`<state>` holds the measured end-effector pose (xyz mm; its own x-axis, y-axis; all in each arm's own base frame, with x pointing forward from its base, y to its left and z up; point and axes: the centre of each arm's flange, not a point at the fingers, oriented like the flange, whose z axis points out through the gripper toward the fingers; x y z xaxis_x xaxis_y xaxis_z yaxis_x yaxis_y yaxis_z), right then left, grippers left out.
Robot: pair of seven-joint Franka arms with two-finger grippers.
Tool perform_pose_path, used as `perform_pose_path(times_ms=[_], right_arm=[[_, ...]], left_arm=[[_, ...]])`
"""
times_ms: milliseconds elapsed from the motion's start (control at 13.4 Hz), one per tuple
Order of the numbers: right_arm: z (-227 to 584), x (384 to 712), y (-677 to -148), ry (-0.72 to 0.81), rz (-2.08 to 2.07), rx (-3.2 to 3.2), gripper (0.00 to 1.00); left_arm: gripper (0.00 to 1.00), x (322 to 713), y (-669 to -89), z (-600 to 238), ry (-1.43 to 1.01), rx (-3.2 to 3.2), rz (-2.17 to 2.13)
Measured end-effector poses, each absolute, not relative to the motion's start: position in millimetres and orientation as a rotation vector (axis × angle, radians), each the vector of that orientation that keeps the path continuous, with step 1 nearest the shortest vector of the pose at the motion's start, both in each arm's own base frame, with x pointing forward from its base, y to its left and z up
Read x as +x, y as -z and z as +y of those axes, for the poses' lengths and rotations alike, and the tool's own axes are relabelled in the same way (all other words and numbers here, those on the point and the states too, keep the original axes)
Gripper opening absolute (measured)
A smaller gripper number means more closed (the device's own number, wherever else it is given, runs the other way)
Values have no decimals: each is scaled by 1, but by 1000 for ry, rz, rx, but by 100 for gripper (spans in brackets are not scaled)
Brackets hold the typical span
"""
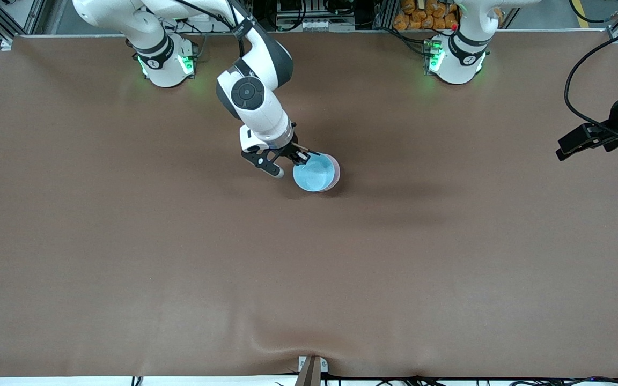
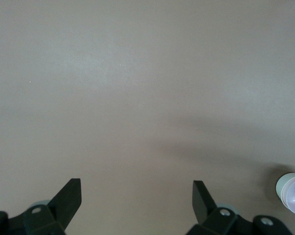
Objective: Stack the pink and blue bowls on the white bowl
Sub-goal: 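Carry the light blue bowl with the right gripper over the stack, then lower the blue bowl onto the pink bowl and open the right gripper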
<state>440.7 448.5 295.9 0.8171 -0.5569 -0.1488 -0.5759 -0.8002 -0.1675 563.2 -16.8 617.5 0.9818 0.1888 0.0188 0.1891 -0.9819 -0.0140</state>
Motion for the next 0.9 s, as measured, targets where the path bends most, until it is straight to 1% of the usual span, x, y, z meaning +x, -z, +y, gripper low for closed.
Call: perform_pose_path(times_ms=[300,599,899], right_arm=[[456,435,-293,-123,876,-2787,2],[471,420,-271,-131,864,-2804,2],[469,422,-266,-129,872,-2808,2]], left_arm=[[100,563,-617,-17,27,-3112,-297],[100,563,-618,-17,31,-3112,-296],[100,563,-618,-19,32,-3113,-292]])
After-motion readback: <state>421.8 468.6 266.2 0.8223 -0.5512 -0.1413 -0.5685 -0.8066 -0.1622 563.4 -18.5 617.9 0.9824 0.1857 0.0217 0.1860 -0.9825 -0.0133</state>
